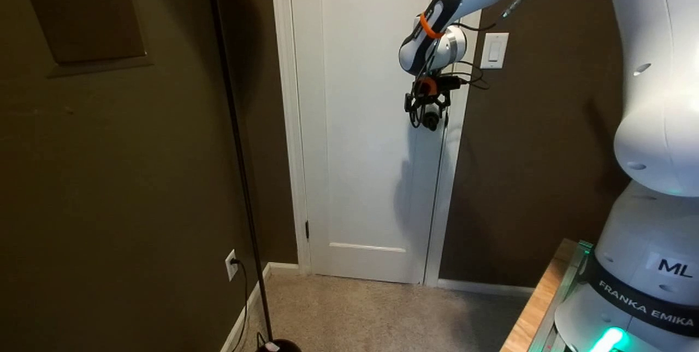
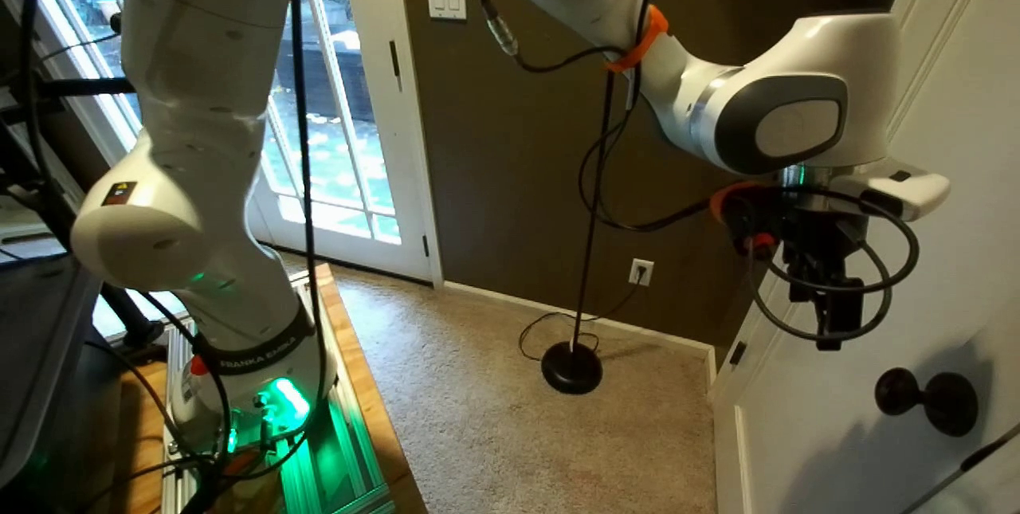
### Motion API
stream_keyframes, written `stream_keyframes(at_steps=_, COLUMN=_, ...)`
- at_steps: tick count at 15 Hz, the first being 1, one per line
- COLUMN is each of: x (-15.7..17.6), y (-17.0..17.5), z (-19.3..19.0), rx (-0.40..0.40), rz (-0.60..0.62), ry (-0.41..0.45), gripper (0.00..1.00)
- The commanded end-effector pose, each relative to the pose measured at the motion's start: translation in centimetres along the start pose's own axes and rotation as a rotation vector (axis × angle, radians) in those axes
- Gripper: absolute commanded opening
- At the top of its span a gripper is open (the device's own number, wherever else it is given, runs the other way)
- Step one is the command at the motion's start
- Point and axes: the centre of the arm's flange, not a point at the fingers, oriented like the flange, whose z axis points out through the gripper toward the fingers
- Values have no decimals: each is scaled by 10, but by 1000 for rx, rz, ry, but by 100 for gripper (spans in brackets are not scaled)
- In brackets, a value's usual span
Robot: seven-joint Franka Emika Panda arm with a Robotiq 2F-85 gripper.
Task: Open the door
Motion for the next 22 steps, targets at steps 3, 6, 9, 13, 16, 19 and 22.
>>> stream_keyframes(at_steps=3, x=42, y=0, z=24, rx=-35, rz=50, ry=-1, gripper=100)
stream_keyframes(at_steps=6, x=51, y=3, z=39, rx=-53, rz=46, ry=-5, gripper=100)
stream_keyframes(at_steps=9, x=63, y=7, z=52, rx=-63, rz=48, ry=9, gripper=100)
stream_keyframes(at_steps=13, x=76, y=10, z=66, rx=-69, rz=43, ry=18, gripper=100)
stream_keyframes(at_steps=16, x=85, y=10, z=73, rx=-79, rz=37, ry=24, gripper=99)
stream_keyframes(at_steps=19, x=90, y=9, z=77, rx=-90, rz=41, ry=22, gripper=86)
stream_keyframes(at_steps=22, x=91, y=9, z=79, rx=-102, rz=49, ry=4, gripper=56)
